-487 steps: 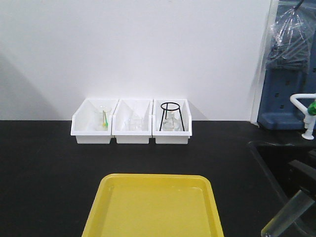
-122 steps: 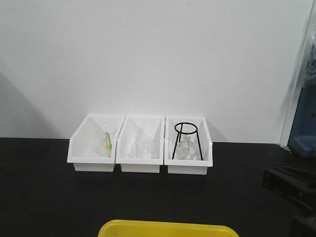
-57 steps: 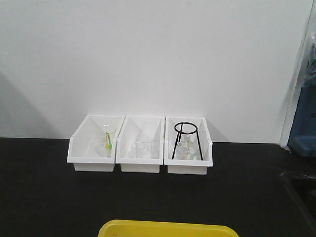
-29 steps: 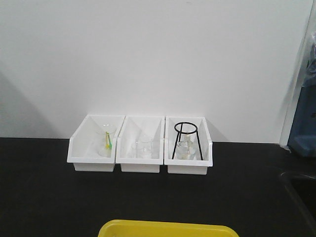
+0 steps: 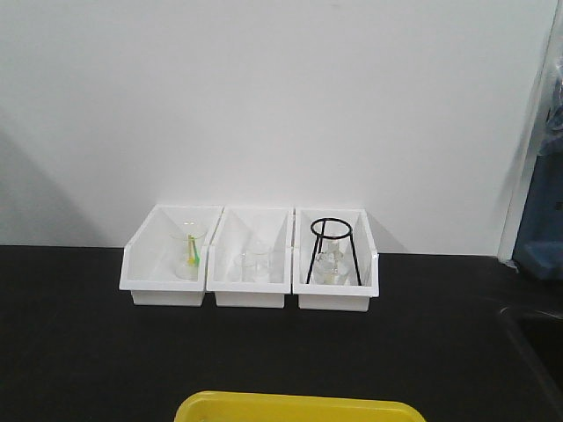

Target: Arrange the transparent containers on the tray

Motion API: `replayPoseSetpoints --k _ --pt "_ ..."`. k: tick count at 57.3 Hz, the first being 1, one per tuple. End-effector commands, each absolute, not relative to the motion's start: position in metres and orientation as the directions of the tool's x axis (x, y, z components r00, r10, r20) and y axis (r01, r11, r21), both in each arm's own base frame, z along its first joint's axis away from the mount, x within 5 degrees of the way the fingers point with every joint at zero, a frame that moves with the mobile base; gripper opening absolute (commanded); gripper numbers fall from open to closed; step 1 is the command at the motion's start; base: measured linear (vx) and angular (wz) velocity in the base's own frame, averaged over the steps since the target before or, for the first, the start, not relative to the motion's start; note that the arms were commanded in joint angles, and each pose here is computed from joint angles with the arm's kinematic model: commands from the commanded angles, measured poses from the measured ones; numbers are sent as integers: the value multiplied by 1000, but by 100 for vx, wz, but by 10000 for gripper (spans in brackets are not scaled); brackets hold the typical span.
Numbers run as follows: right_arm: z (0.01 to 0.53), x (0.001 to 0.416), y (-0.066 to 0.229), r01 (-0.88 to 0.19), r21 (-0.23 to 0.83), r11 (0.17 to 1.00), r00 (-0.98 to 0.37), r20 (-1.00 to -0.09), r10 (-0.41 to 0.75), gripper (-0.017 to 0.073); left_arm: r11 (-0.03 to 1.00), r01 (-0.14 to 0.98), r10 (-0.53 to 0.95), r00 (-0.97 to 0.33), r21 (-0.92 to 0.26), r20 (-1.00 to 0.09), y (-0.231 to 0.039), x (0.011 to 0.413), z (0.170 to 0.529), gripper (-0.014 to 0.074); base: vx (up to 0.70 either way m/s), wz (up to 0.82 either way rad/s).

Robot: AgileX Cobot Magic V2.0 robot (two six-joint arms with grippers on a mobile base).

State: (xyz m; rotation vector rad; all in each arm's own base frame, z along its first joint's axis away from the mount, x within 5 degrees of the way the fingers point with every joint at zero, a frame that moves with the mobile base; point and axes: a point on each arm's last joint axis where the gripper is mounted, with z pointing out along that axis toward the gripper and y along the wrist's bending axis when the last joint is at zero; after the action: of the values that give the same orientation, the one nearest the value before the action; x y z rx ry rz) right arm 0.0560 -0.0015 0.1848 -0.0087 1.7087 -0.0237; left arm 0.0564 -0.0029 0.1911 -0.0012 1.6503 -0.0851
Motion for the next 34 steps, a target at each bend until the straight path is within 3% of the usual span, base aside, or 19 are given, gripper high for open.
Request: replayPoseSetpoints --k 1,34 --pt "190 57 -1 3 -32 999 -56 -998 -32 -11 996 56 -66 -24 -67 -998 -3 57 187 -8 0 0" --pt "190 57 -1 3 -32 999 -56 -998 -32 -11 996 56 -66 -24 -67 -998 -3 57 187 -8 0 0"
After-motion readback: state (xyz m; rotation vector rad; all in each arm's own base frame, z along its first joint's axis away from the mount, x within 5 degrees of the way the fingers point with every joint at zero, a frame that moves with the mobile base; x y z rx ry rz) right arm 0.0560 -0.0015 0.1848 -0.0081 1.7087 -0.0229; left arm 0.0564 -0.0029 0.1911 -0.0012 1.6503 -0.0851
